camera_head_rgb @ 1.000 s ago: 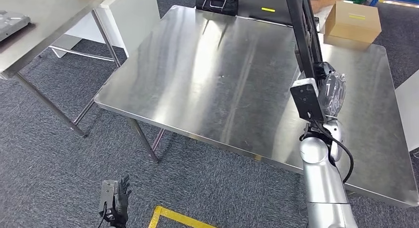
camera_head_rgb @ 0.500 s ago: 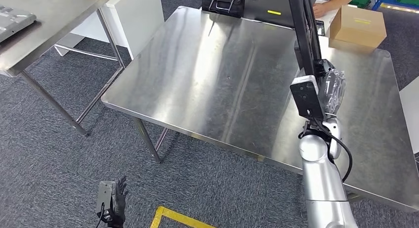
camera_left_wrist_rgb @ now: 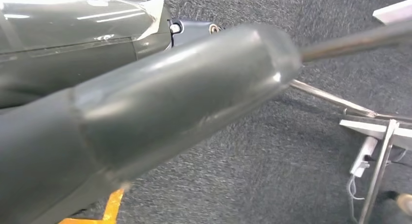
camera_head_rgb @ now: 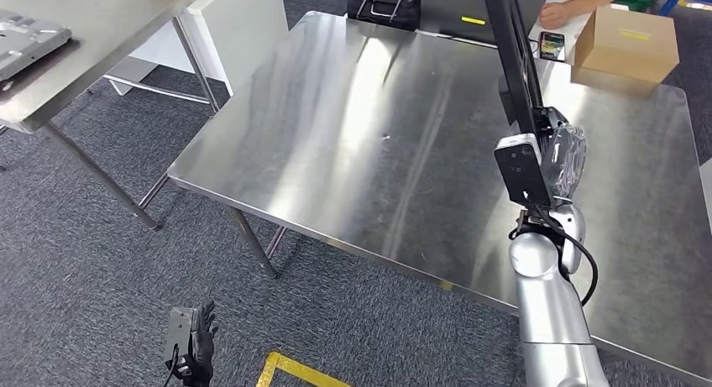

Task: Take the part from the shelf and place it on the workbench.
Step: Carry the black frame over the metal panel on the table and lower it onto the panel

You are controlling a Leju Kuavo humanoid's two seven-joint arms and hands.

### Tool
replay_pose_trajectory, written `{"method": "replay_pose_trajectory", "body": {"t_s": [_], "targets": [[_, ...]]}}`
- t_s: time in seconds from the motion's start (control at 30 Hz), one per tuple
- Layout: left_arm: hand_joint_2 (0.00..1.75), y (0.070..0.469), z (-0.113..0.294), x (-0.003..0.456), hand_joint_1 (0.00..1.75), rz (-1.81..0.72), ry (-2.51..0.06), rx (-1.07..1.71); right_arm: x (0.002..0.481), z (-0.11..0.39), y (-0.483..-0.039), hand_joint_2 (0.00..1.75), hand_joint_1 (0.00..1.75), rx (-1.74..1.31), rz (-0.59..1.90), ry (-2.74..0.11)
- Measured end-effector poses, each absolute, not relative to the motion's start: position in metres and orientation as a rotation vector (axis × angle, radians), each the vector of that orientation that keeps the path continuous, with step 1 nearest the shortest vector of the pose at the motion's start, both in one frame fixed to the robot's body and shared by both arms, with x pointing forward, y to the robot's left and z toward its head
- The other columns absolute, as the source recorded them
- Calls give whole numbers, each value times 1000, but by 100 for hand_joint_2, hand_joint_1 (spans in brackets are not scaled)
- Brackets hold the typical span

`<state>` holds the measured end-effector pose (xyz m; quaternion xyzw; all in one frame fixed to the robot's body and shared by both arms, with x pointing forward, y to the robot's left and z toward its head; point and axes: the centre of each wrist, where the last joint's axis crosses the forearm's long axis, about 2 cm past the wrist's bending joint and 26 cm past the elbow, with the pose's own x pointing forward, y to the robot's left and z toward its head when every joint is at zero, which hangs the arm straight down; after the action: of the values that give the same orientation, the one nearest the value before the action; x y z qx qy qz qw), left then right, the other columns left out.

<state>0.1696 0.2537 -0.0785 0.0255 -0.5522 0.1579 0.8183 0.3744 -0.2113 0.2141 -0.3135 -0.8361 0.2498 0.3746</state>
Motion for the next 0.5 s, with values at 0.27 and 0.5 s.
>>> {"method": "replay_pose_trajectory", "body": {"t_s": [0.27, 0.5], "targets": [[0, 254, -79, 168, 0, 332, -1169, 53, 372, 210, -212, 175, 175, -800, 642, -2132], [0, 255, -79, 170, 0, 331, -1173, 53, 372, 210, -213, 175, 175, -872, 669, -2115]]}}
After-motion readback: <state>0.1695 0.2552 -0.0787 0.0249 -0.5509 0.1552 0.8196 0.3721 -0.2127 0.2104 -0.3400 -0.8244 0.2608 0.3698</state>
